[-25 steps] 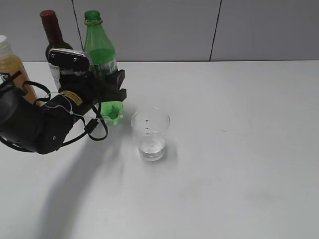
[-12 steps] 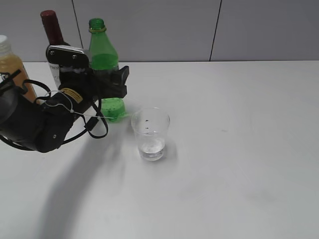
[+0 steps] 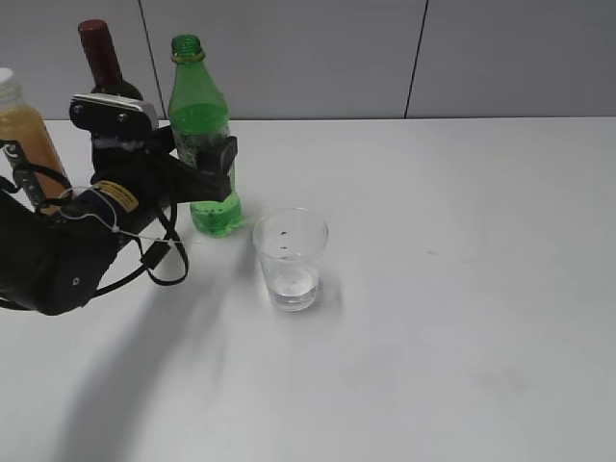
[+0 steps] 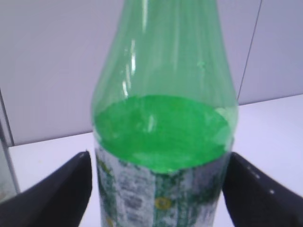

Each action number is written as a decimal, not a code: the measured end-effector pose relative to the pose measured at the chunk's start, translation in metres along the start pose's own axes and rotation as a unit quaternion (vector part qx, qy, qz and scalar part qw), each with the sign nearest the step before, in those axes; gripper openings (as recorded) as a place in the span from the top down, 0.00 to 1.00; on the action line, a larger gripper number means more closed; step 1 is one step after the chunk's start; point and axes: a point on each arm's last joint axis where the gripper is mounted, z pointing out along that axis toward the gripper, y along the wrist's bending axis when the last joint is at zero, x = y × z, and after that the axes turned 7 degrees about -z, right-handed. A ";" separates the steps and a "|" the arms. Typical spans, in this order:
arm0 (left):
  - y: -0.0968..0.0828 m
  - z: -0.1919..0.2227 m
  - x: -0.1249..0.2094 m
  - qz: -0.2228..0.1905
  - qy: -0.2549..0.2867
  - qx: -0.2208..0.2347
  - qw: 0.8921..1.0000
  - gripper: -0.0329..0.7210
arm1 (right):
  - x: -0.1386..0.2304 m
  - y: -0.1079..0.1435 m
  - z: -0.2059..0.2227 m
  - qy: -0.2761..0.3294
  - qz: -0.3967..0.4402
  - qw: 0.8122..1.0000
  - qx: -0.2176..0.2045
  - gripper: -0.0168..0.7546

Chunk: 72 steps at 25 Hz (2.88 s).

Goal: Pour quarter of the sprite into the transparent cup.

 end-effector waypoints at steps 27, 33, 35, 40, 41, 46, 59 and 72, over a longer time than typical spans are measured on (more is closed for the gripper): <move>0.048 -0.071 -0.103 0.003 0.241 -0.065 0.968 0.15 | 0.000 0.000 0.000 0.000 0.001 1.000 0.000 0.21; 0.066 -0.074 -0.154 0.006 0.364 -0.092 0.927 0.16 | 0.000 0.000 0.000 0.000 0.001 1.000 0.000 0.21; 0.069 -0.077 -0.169 0.002 0.396 -0.099 0.913 0.17 | 0.000 0.000 0.000 0.000 0.001 1.000 0.000 0.21; 0.075 -0.086 -0.201 -0.011 0.441 -0.112 0.890 0.18 | 0.000 0.000 0.000 0.000 0.001 1.000 0.000 0.21; 0.076 -0.089 -0.204 -0.014 0.452 -0.115 0.885 0.18 | 0.000 0.000 0.000 0.000 0.001 1.000 0.000 0.21; 0.080 -0.103 -0.210 -0.030 0.516 -0.123 0.847 0.18 | 0.000 0.000 0.000 0.000 0.001 1.000 0.000 0.21; 0.059 -0.163 -0.227 -0.048 0.494 -0.106 0.861 0.18 | 0.000 0.000 0.000 0.000 0.001 1.000 -0.001 0.21; 0.045 -0.246 -0.143 -0.058 0.530 -0.106 0.839 0.18 | 0.000 0.000 0.000 0.000 0.001 1.000 -0.001 0.21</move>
